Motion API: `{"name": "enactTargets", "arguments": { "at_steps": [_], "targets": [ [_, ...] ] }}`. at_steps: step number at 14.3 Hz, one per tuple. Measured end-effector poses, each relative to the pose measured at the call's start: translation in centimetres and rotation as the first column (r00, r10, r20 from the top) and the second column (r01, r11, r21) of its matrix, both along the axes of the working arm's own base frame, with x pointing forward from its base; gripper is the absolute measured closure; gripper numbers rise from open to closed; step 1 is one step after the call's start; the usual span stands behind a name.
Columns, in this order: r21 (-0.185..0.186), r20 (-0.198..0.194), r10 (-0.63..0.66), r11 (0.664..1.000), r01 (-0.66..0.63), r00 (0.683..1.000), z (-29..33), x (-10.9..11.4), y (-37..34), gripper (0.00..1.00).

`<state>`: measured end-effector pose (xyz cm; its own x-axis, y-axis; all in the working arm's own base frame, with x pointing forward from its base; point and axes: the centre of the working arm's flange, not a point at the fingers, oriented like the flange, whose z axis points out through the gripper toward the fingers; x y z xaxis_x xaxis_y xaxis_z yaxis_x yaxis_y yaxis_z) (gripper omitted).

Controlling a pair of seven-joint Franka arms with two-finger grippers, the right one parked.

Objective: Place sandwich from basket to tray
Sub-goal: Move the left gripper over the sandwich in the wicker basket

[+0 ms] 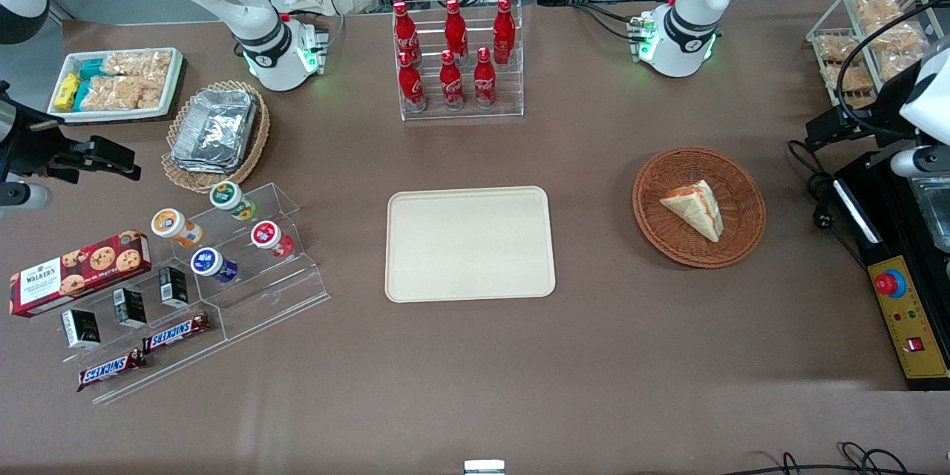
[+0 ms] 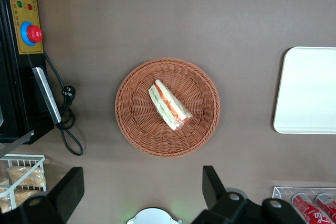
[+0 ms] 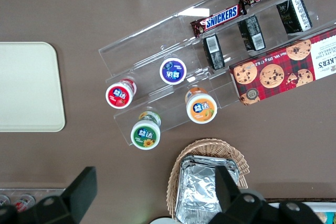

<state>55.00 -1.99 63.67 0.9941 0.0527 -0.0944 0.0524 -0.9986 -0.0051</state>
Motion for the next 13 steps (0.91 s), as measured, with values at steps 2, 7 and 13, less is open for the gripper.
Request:
{"name": "enactTargets", "arguments": {
  "at_steps": [2,7,13],
  "targets": [
    [0.001,0.002,0.007,1.0,-0.007,1.0,0.0,0.1,0.1,0.0],
    [0.042,-0.026,0.328,0.944,-0.327,0.944,-2.0,0.6,-0.8,0.0],
    [0.035,0.067,0.763,0.642,-0.766,0.642,-13.6,-0.7,-3.7,0.0]
  ]
}}
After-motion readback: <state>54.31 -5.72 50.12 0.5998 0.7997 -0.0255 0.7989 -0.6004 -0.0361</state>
